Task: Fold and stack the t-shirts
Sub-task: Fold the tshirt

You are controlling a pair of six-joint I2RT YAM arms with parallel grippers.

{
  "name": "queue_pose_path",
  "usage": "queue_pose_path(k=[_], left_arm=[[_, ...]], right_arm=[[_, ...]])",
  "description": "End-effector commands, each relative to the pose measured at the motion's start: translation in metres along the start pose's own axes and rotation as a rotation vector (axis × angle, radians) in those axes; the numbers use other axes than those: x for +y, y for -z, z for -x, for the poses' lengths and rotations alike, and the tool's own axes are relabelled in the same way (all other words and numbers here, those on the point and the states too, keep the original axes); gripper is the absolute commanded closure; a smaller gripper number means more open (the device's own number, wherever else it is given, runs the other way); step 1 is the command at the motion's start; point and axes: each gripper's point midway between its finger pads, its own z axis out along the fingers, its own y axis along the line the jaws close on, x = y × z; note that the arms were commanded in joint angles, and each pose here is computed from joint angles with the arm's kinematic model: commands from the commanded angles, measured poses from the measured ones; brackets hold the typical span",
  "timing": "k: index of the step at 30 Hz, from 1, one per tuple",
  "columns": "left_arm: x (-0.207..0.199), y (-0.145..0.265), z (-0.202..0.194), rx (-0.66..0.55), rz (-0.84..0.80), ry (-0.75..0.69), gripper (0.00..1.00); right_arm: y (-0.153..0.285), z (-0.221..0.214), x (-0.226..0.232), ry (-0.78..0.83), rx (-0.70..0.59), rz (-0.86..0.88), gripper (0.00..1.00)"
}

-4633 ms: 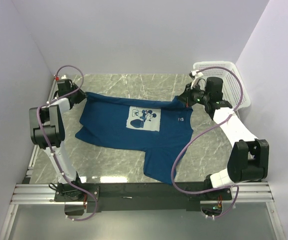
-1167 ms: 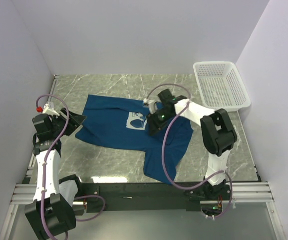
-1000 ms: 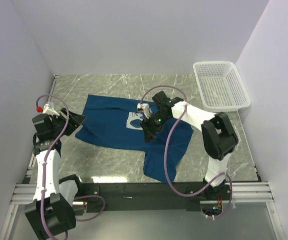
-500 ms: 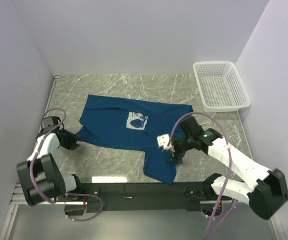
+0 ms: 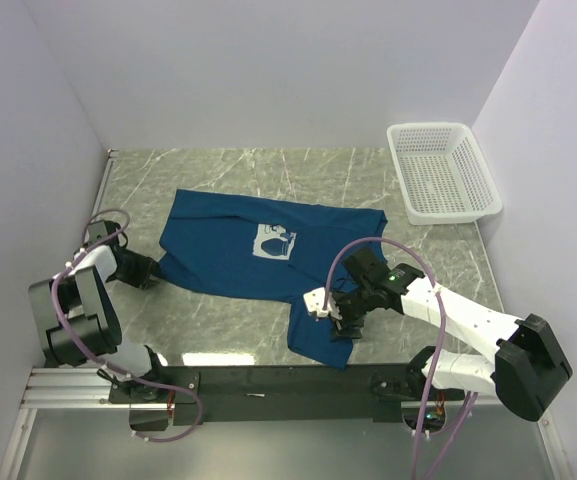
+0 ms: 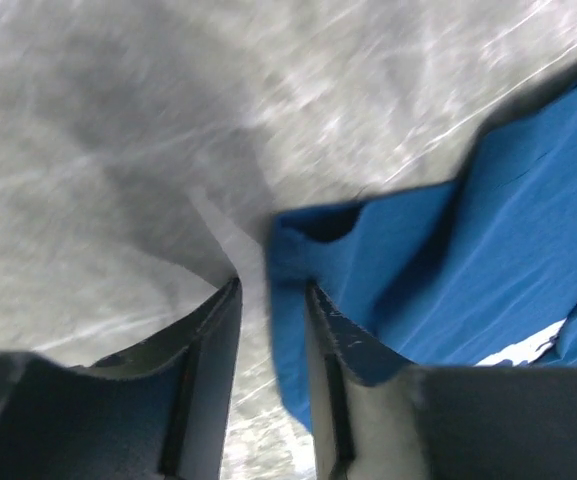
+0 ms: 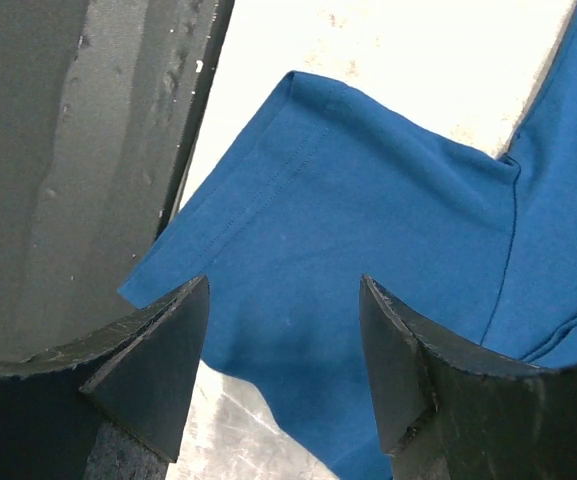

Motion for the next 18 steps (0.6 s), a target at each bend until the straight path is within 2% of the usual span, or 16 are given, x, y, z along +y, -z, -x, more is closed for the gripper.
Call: queue_pose_path(k=[1,3,4,7,10,12,14,15,17,18], left_arm=[[-0.006,-0.009,0.016,-0.040,0.006,-0.029,0.63],[-0.005,-0.013,0.014,-0.019,0.012,-0.037,0.76],[-0.005,-0.017,0.012,-0.001,0.014,-0.039,0.99],[-0.023,-0.011,0.010,0.029,-0.067,-0.065,1.00],[-0.072,0.022,0.010,0.002,-0.234,-0.163,0.99],[-0.105,0.041,-0.008,0.050,-0.348,-0.242,1.00],[-0.143,0.059,-0.014,0.073,-0.466,-0.312,0.99],[-0.160,0.065,-0.037,0.165,-0.544,-0.358,0.98],[-0.192,0.078,-0.054,0.208,-0.649,-0.411,0.83],[-0.197,0.073,-0.060,0.231,-0.644,-0.423,0.63]], right_arm=[[0.002,0.009,-0.010,0.035,-0.017,-0.036,0.32],[0.002,0.009,-0.011,0.033,-0.016,-0.037,0.32],[0.003,0.010,-0.012,0.031,-0.017,-0.038,0.32],[0.003,0.012,-0.012,0.027,-0.019,-0.039,0.33],[0.004,0.011,-0.013,0.028,-0.015,-0.049,0.33],[0.004,0.011,-0.015,0.029,-0.012,-0.059,0.33],[0.005,0.010,-0.017,0.023,-0.006,-0.064,0.34],[0.005,0.010,-0.018,0.017,-0.003,-0.062,0.34],[0.004,0.009,-0.018,0.004,0.004,-0.061,0.35],[0.004,0.009,-0.019,0.005,0.006,-0.065,0.36]])
